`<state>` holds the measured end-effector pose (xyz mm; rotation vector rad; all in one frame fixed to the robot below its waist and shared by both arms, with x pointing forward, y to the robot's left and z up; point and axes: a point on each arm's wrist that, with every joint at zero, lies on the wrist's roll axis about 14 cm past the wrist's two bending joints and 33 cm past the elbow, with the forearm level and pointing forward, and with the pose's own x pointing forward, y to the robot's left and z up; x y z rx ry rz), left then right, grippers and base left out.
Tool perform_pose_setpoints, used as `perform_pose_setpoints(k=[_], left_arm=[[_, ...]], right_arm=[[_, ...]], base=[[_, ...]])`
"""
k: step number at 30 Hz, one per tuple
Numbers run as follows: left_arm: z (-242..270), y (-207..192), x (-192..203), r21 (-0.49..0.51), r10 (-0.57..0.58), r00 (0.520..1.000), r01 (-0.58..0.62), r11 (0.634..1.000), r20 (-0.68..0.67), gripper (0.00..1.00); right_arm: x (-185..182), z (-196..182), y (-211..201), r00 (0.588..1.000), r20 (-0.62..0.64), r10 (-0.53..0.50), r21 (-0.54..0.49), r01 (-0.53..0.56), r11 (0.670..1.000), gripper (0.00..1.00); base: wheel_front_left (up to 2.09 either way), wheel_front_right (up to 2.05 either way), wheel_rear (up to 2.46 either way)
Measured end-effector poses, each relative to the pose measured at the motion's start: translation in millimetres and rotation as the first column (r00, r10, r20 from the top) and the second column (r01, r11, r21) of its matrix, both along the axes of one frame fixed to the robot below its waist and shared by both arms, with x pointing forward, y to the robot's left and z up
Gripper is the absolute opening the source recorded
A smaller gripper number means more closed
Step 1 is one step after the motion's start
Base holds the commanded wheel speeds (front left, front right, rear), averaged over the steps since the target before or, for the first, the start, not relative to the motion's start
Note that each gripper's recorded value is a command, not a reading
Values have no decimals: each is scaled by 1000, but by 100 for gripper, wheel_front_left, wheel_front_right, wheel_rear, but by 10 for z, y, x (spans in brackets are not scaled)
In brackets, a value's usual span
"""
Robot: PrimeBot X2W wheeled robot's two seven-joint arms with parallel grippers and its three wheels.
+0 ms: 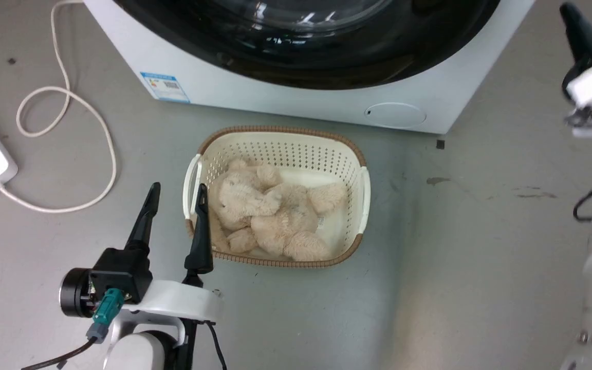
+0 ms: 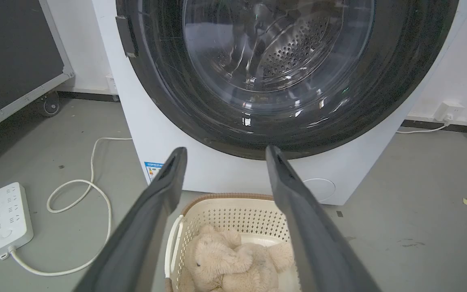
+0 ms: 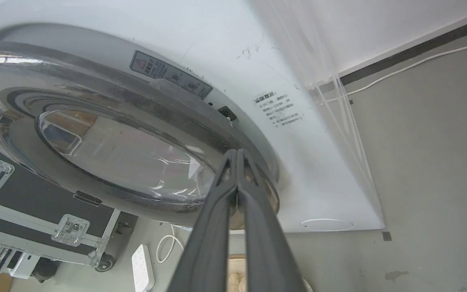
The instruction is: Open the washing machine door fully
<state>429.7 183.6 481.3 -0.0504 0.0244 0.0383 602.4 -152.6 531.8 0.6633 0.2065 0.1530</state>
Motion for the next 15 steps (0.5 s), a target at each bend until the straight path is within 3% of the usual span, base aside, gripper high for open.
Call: perform_pose_setpoints(k=[15], left_arm=[[-201, 16, 78, -24, 17, 999, -18, 1000, -27, 100]], right_arm=[[659, -142, 202, 977, -174, 120, 241, -76, 968, 0]], base=[[0, 0, 0]])
